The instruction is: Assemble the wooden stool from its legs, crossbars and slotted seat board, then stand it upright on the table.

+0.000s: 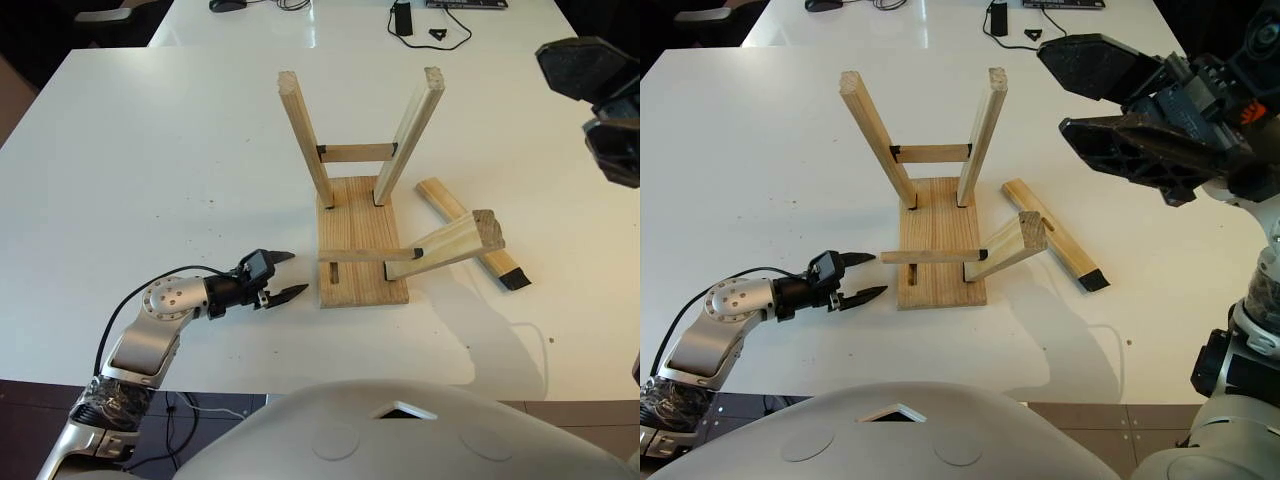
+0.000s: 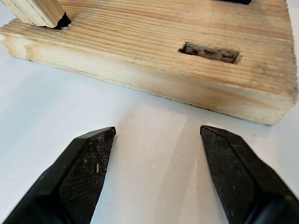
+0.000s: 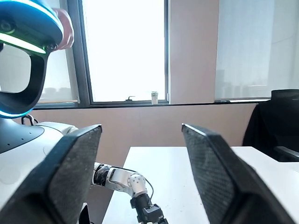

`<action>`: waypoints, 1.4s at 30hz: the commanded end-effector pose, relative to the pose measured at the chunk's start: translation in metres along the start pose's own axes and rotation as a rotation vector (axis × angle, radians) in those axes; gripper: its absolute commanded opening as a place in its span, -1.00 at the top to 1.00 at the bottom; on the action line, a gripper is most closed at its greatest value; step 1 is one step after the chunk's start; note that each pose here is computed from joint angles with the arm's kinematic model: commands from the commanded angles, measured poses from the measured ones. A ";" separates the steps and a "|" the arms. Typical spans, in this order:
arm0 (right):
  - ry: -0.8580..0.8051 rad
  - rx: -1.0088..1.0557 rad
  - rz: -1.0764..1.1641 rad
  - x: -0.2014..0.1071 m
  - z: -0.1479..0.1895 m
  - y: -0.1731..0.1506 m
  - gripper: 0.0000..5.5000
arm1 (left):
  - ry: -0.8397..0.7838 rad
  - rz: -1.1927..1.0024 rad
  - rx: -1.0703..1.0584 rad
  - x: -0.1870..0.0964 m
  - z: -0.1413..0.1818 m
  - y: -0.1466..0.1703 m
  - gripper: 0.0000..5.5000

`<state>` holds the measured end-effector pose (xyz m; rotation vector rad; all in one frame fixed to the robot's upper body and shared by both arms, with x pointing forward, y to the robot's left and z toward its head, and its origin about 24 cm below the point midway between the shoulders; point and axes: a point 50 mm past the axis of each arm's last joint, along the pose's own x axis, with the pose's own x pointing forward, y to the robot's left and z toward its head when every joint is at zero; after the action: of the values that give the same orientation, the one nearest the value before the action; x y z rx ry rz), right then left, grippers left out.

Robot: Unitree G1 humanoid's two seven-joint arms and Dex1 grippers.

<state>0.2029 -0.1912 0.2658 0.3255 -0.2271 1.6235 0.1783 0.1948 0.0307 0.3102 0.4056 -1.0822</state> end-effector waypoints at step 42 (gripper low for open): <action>0.308 -0.055 -0.525 -0.076 -0.034 -0.035 -0.15 | 0.017 -0.002 -0.021 0.012 -0.005 -0.015 -0.22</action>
<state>0.2386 -0.2215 0.2473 0.2356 -0.1982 1.2216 0.1753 0.1827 0.0284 0.2964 0.3951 -1.1032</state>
